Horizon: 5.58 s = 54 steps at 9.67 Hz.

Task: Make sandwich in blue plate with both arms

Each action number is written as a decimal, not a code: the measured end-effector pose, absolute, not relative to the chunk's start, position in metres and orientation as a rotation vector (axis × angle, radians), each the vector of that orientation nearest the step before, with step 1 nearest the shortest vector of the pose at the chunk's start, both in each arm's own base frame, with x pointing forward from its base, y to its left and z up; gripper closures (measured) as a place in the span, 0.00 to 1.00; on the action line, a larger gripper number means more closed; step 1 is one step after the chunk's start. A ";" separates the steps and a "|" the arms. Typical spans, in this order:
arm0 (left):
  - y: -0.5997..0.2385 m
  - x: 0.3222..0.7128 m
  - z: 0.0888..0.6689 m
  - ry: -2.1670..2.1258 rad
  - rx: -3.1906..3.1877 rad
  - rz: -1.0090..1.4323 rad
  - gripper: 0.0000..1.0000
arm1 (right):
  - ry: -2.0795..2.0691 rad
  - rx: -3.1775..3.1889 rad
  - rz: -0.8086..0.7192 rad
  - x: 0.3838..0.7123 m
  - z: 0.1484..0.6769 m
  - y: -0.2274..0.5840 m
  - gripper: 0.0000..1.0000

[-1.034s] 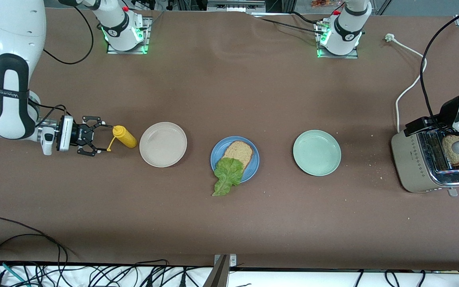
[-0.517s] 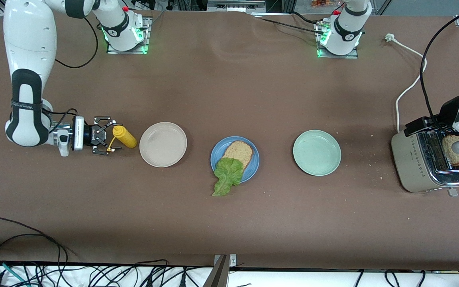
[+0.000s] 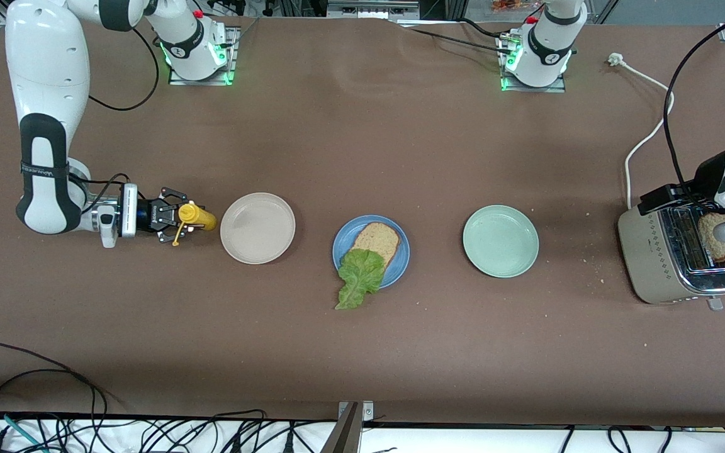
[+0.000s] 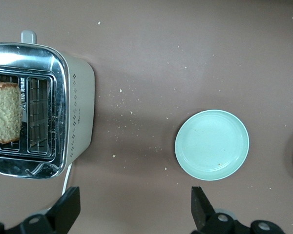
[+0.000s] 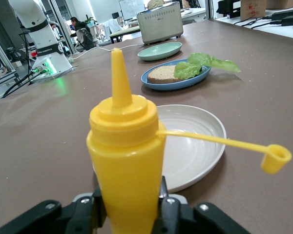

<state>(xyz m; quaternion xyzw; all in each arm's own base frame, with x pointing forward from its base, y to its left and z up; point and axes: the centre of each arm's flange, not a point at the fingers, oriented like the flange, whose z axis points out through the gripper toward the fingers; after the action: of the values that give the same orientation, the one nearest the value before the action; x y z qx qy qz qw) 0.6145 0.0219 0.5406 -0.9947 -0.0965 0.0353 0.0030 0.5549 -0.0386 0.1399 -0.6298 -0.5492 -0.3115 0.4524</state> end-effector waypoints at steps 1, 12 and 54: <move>0.022 0.614 0.540 -0.303 -3.118 0.118 0.00 | -1.357 -1.555 -0.773 0.556 0.141 -0.039 0.65; 0.013 0.614 0.541 -0.280 -3.120 0.120 0.00 | -1.485 -2.018 -0.227 0.648 0.297 0.041 0.96; 0.033 0.615 0.546 -0.210 -3.109 0.130 0.00 | -1.894 -2.269 -0.145 0.693 0.418 0.214 0.96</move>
<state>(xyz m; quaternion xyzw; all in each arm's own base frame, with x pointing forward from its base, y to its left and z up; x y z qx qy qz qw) 0.6148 0.0334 0.5457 -0.9968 -0.0673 0.0418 0.0113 0.6931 0.2141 0.4175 -0.7637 -0.6373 -0.0488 0.0911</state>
